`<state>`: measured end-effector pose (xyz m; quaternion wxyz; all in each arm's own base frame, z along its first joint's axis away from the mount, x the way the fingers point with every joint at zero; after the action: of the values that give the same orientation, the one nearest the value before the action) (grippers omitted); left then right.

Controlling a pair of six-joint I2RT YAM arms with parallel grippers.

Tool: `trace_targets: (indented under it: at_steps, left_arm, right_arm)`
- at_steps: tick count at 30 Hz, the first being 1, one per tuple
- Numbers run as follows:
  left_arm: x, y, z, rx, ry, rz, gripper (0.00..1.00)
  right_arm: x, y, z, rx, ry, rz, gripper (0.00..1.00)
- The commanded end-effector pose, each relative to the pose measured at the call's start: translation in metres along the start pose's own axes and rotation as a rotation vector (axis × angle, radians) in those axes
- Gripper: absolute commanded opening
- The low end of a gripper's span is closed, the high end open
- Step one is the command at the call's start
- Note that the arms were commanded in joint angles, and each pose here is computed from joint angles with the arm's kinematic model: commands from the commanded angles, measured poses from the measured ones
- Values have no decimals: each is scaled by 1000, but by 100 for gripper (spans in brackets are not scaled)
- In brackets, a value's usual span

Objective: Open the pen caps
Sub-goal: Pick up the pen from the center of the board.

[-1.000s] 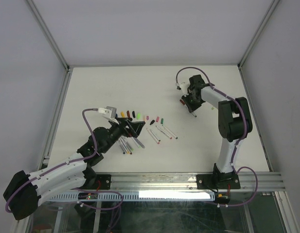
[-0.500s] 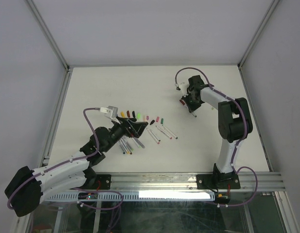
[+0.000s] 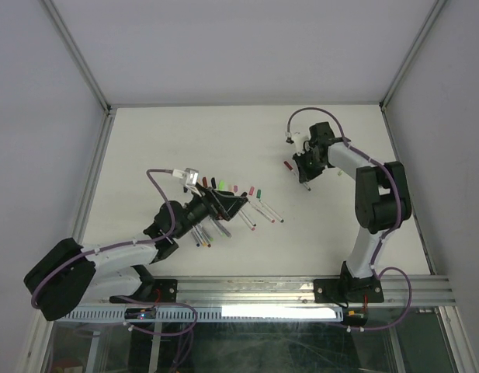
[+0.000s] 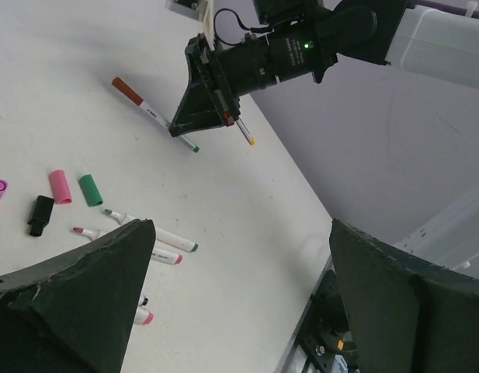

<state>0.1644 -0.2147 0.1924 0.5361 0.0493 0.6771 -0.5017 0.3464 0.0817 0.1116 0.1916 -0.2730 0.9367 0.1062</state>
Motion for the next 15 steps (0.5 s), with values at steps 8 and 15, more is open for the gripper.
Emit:
trace_targets:
  at_steps: [8, 15]
  left_arm:
    - [-6, -10, 76, 109, -41, -131, 95]
    - [7, 14, 121, -39, -55, -173, 90]
  right_arm:
    - [-8, 10, -22, -238, -141, 95, 0]
    - [-11, 15, -34, -335, -188, 116, 0]
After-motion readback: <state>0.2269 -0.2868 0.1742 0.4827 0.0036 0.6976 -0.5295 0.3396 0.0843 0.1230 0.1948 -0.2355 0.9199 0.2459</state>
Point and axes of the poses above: each gripper's point midway between its finger pads, its own z axis out along the fingers, its own y axis along the line the jaws close on, x = y × z, the point moved 9 cm from there along -z, back along the fingers, and after that the axes turned 5 degrees about z, right-handed, at the moved point
